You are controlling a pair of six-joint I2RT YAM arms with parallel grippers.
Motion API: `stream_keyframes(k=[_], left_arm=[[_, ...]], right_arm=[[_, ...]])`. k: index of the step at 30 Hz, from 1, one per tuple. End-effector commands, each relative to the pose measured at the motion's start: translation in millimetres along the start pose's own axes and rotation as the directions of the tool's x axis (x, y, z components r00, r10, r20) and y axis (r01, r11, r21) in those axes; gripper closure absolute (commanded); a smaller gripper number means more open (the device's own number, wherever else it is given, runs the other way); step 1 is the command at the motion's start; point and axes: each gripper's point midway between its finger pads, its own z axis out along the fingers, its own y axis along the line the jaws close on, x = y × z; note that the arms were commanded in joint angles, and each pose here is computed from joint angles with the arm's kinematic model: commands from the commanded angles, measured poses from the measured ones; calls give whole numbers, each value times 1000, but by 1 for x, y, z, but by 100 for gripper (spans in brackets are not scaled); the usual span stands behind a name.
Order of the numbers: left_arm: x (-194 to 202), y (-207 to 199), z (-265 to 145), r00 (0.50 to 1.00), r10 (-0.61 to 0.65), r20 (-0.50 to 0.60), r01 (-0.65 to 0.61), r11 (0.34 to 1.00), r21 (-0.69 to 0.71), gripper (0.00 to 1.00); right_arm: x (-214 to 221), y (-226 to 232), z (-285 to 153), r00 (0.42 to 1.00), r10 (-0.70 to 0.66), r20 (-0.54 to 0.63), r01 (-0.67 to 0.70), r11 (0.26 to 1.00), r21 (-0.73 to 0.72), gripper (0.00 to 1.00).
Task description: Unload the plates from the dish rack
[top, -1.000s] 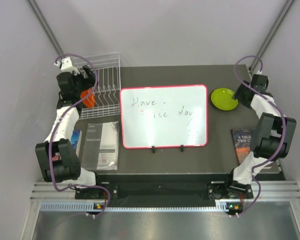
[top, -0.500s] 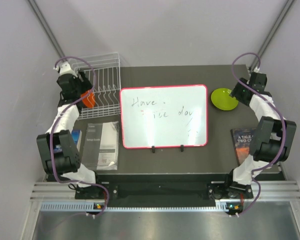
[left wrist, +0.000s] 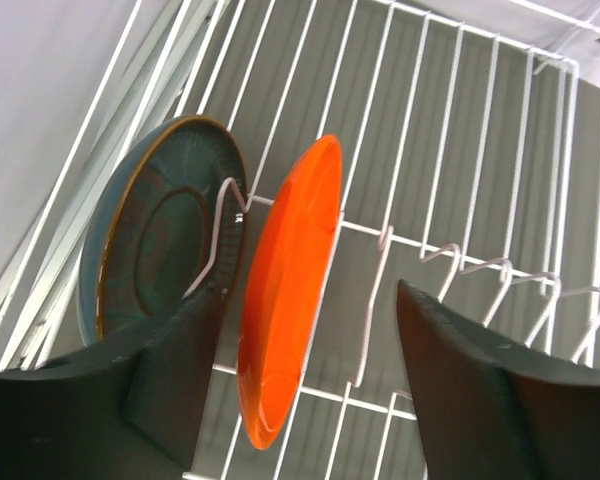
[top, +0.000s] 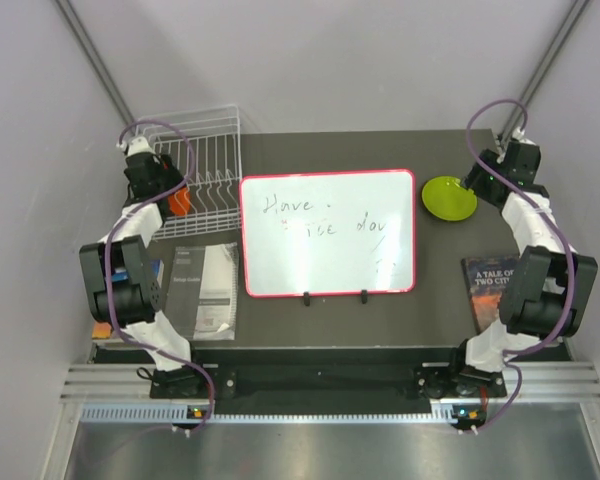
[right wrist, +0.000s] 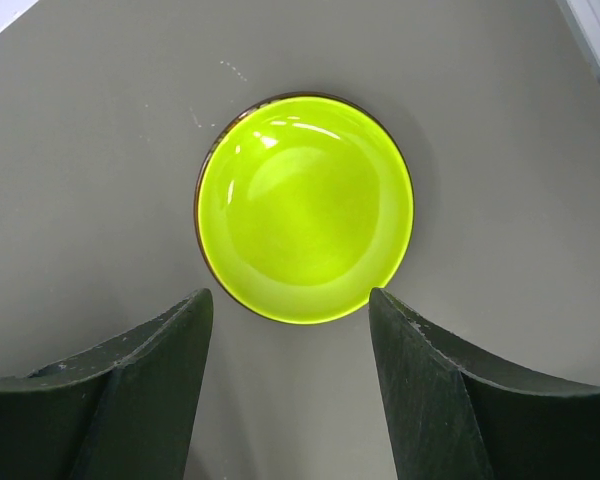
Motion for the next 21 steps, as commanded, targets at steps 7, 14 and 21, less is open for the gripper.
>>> stream_keyframes(k=[7,14,21], left_arm=[[-12,21,11,998,48,40,-43,993,-108,38],[-4,26,9,994,105,38,-100,988,-117,61],[-5,30,-3,989,119,91,-107,986,-130,100]], right_arm=[[-7,12,-2,1000,7,29,-6,999,-46,36],[-6,9,-3,999,8,31,-7,999,-33,37],[-6,7,-6,999,3,36,-2,1000,-19,37]])
